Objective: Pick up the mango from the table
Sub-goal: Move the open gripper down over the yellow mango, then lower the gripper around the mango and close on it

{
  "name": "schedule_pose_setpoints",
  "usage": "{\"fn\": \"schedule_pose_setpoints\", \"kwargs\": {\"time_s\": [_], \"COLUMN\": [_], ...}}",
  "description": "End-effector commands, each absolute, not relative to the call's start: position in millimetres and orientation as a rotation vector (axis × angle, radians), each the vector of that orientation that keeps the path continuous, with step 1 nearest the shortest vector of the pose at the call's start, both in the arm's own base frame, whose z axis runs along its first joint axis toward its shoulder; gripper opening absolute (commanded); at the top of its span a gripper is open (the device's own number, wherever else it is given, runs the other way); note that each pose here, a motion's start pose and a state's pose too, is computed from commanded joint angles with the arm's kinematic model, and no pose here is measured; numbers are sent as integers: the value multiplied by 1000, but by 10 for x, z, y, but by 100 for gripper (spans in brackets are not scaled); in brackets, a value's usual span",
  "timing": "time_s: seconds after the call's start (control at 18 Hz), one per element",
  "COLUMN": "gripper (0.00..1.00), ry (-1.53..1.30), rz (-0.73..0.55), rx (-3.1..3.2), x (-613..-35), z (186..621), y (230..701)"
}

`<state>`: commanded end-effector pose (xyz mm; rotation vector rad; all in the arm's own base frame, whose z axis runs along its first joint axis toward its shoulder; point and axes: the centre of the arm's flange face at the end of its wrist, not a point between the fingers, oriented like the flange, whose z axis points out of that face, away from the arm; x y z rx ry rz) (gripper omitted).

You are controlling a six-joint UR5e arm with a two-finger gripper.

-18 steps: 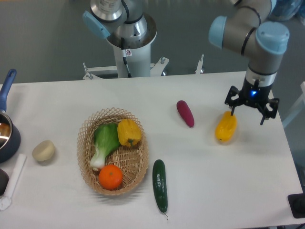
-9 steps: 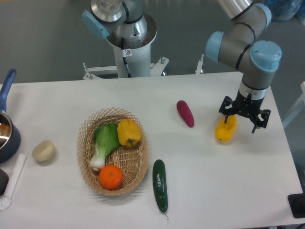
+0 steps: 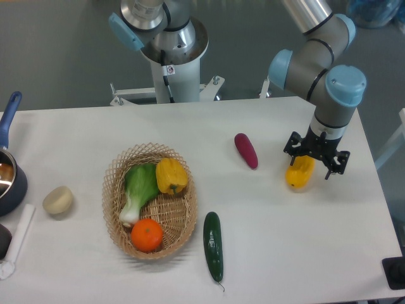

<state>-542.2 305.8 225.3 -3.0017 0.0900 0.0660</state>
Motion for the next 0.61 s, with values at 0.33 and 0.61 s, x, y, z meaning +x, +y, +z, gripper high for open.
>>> {"fn": "schedule_pose_setpoints", "kwargs": {"time_s": [0.33,0.61], "gripper": [100,100], "ry": [91,90], "rz": [40,27], "rx": [-3008,-3011], "x": [-5409,-5407], "z": [2141,2088], "y": [3053,3052]}}
